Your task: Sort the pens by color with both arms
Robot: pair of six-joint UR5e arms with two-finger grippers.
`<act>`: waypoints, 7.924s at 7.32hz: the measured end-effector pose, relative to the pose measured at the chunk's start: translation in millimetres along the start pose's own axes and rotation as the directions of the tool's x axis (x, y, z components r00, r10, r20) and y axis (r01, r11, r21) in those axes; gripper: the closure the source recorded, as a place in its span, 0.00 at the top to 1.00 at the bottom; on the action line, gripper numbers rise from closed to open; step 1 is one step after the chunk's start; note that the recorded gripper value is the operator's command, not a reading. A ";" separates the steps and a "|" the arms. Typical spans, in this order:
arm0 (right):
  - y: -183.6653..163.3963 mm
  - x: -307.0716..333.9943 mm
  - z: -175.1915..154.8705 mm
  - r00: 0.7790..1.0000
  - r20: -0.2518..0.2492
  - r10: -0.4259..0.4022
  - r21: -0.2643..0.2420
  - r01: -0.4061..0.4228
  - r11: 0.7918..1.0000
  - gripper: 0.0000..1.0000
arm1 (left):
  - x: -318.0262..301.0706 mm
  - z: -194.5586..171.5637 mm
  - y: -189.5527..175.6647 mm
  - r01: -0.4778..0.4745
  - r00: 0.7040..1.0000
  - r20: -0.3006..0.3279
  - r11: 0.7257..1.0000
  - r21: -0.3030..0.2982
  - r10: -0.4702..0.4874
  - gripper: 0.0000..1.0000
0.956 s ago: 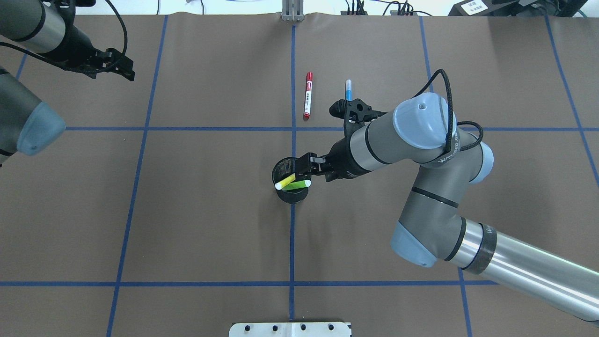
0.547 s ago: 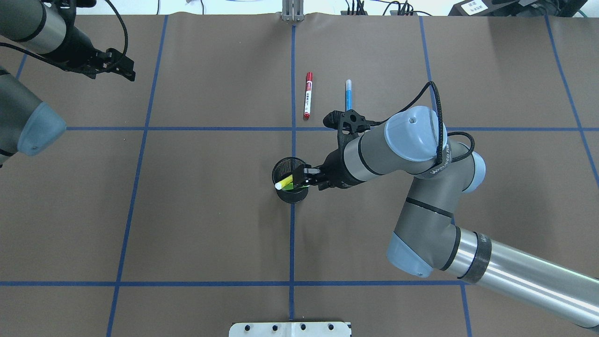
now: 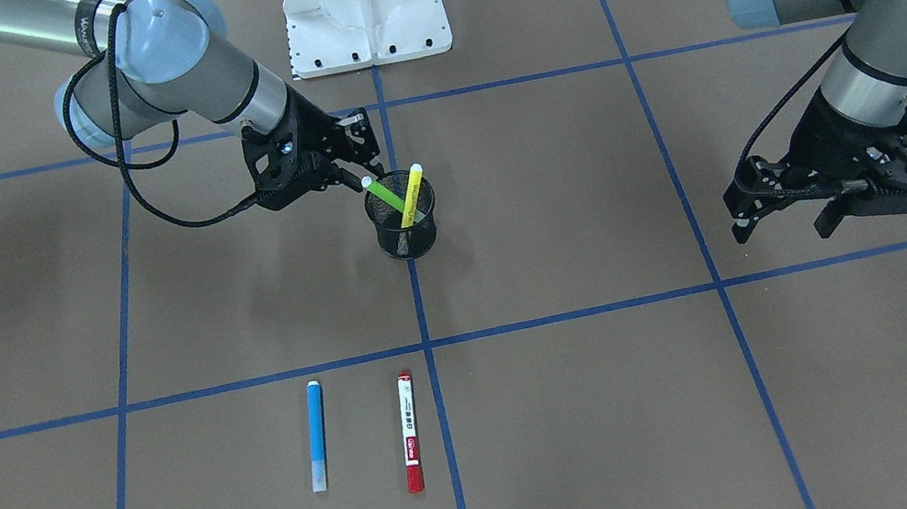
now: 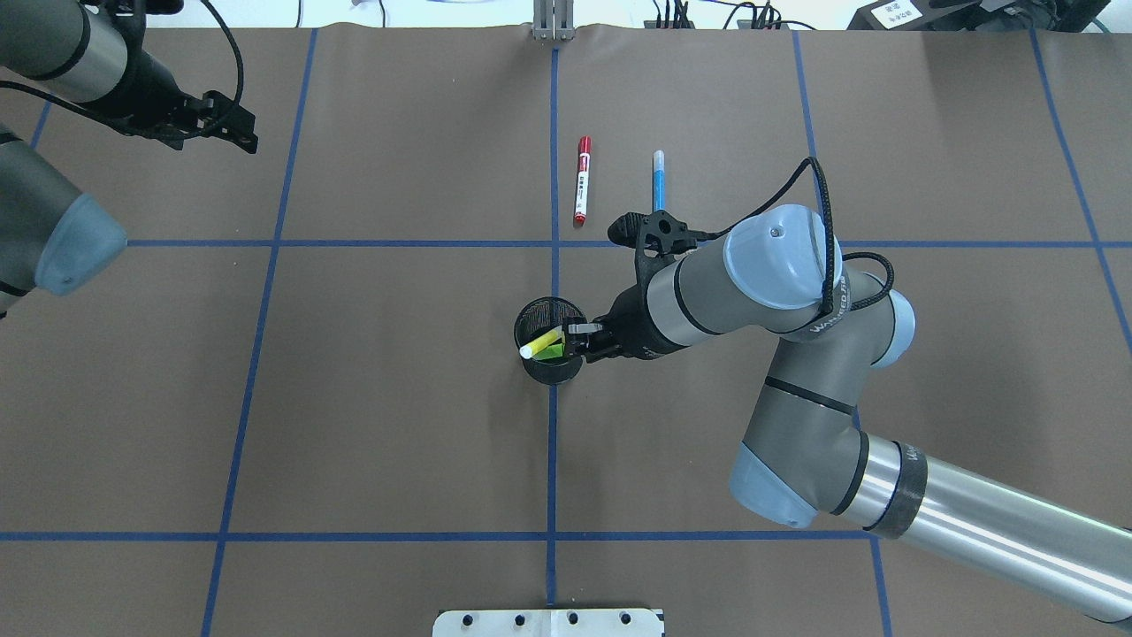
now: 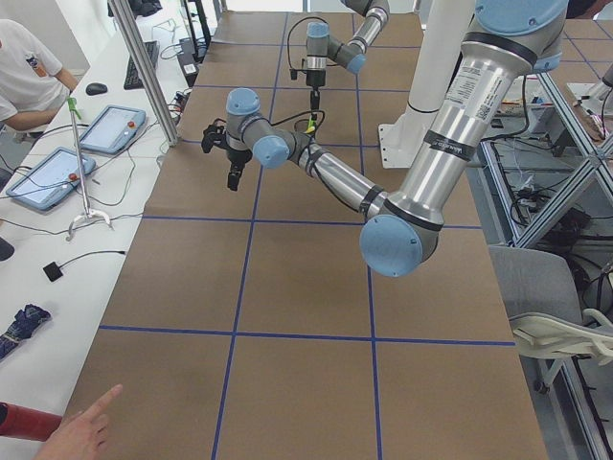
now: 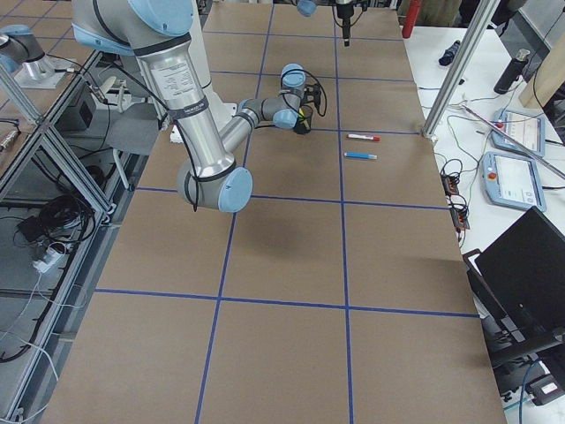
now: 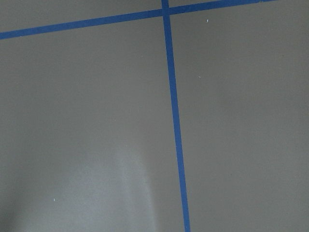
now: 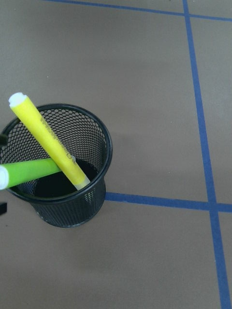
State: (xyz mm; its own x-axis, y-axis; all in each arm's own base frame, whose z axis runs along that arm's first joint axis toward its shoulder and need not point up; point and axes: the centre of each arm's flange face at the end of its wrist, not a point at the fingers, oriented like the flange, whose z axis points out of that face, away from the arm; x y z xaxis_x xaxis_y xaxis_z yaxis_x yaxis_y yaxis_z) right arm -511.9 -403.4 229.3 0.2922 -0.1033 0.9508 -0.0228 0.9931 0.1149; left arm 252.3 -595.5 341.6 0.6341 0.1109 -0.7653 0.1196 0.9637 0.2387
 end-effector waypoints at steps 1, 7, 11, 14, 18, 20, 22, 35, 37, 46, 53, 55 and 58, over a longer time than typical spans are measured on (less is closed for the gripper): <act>-1.6 0.0 -0.1 1.000 -0.004 -0.003 0.016 0.003 1.000 0.45 | 0.5 0.3 0.2 0.005 1.000 0.000 1.000 0.000 -0.005 0.98; -9.8 -9.9 5.7 1.000 -0.011 -0.002 0.042 0.003 0.999 0.41 | 2.6 1.0 -0.2 0.020 1.000 0.000 1.000 0.002 -0.020 0.98; -8.2 -8.3 3.3 1.000 -0.009 0.000 0.048 0.000 0.999 0.00 | 7.1 -2.2 -1.9 0.038 0.999 -0.004 0.999 0.009 -0.038 0.98; -8.1 -9.7 2.1 1.000 -0.008 0.008 0.051 -0.008 0.999 0.00 | 10.6 -5.4 -2.7 0.049 0.999 -0.009 0.999 0.013 -0.049 0.98; -7.7 -14.2 -2.9 1.000 0.001 0.005 0.057 -0.005 0.998 0.61 | 14.6 -7.3 -4.6 0.057 0.998 -0.014 0.998 0.017 -0.057 0.98; -7.8 -11.7 -3.2 1.000 -0.011 0.011 0.060 -0.010 0.998 0.62 | 15.2 -7.2 -4.6 0.057 0.998 -0.014 0.998 0.016 -0.056 0.98; -8.7 -11.1 -5.3 0.999 -0.026 0.019 0.060 -0.017 0.998 0.61 | 15.6 -7.4 -4.8 0.062 0.998 -0.015 0.998 0.017 -0.061 0.98; -0.7 -14.3 -2.2 0.999 -0.044 0.024 0.045 -0.022 0.999 0.00 | 25.7 -15.3 -7.5 0.083 0.996 -0.028 0.996 0.027 -0.083 0.98; -2.6 -19.3 -13.2 0.999 -0.035 0.022 0.051 -0.020 0.998 0.00 | 26.0 -15.6 -7.4 0.087 0.996 -0.029 0.996 0.027 -0.086 0.98; -70.3 -32.0 -140.4 0.997 -0.073 0.014 0.131 -0.004 0.991 0.00 | 30.3 -15.3 -8.6 0.103 0.994 -0.034 0.994 0.026 -0.102 0.98; -168.5 -124.4 -1.6 0.944 -0.299 0.142 0.616 0.077 0.784 0.00 | 25.8 -17.5 -4.8 0.125 0.992 -0.033 0.992 0.028 -0.124 0.98; -165.6 -136.6 67.8 0.925 -0.337 0.179 0.689 0.113 0.716 0.00 | 26.8 -17.6 -4.9 0.125 0.992 -0.034 0.992 0.028 -0.124 0.98; -159.2 -125.7 118.1 0.889 -0.413 0.197 0.690 0.164 0.705 0.00 | 28.5 -17.7 -5.3 0.124 0.992 -0.035 0.992 0.028 -0.123 0.98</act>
State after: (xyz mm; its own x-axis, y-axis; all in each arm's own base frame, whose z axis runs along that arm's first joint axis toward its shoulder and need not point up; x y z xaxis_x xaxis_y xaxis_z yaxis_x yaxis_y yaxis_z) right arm -657.9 -555.0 125.5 0.6498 0.1269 0.7494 -0.6279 0.6453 0.4351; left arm 256.2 -593.2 307.9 0.5873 0.0003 -0.8094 0.2183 0.9629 0.1588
